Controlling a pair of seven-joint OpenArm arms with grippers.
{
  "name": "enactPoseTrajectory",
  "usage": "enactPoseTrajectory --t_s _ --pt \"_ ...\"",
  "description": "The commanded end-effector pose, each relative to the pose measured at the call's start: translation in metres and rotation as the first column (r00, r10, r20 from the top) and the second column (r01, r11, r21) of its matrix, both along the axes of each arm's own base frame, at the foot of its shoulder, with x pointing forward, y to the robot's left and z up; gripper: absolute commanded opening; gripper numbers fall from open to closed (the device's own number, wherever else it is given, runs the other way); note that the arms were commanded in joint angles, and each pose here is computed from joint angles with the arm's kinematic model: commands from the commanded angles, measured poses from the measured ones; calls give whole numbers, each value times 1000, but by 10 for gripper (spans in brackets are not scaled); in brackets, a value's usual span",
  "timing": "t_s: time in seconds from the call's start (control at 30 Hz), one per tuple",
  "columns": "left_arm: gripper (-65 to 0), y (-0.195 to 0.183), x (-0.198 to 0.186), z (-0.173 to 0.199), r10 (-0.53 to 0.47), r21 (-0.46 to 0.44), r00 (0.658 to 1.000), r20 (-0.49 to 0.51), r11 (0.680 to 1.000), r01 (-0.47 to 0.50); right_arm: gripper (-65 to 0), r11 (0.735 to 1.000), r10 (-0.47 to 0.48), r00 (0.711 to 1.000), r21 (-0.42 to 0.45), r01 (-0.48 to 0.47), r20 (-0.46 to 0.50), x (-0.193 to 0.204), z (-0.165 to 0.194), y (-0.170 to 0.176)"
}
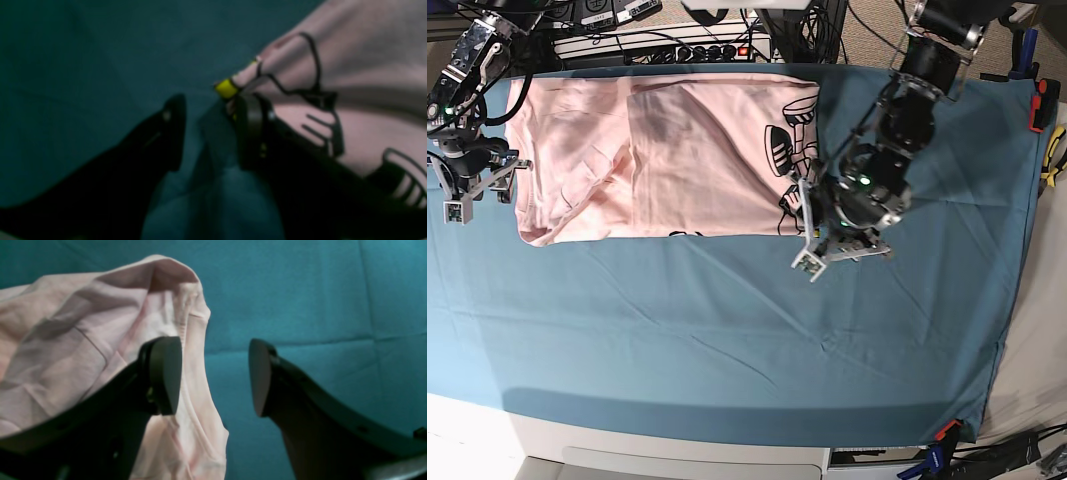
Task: Fold the T-shirt properly
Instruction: 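Lay the folded hem onto the shirt and open the left gripper, then move the left arm away and grasp the shirt's collar end with the right gripper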
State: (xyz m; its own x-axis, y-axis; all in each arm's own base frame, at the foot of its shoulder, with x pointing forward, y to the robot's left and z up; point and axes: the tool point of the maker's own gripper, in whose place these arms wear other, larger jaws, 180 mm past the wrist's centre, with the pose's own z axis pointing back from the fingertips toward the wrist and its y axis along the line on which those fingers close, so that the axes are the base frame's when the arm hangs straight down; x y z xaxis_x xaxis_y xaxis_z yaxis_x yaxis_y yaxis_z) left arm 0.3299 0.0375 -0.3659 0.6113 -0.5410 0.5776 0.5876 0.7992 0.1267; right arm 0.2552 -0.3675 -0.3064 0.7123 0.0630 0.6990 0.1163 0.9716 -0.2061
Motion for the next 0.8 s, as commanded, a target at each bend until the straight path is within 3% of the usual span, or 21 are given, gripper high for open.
enactPoseTrajectory --t_s 0.0,0.23,0.33,0.43,0.5,0.6,0.67,0.77 --pt "-410 -1 10 16 4 -34 999 41 999 -2 -328 1000 6 999 -30 -4 48 7 16 -5" --pt "-410 16 6 22 -16 -114 1000 -4 993 15 -328 975 -194 978 -91 201 78 -9 37 -55" --pt "-410 33 9 26 -9 -107 1000 5 994 10 -328 971 -239 965 20 238 105 -16 43 -77" --pt "-410 57 16 36 20 -91 999 40 996 -16 -328 951 -245 967 210 226 67 -17 29 -91" --pt "-410 74 23 51 54 -100 995 81 994 -45 -328 916 -202 979 360 178 30 -14 16 -87" --pt "-410 101 30 76 84 -105 985 148 992 -69 -328 828 -123 992 553 97 11 -9 0 -73" --pt "-410 122 34 91 124 -107 975 184 989 -106 -328 761 -112 993 645 64 34 -4 -8 -68" --pt "-410 161 39 110 193 -78 952 235 981 -180 -328 680 -98 995 729 73 -9 -9 -31 -58"
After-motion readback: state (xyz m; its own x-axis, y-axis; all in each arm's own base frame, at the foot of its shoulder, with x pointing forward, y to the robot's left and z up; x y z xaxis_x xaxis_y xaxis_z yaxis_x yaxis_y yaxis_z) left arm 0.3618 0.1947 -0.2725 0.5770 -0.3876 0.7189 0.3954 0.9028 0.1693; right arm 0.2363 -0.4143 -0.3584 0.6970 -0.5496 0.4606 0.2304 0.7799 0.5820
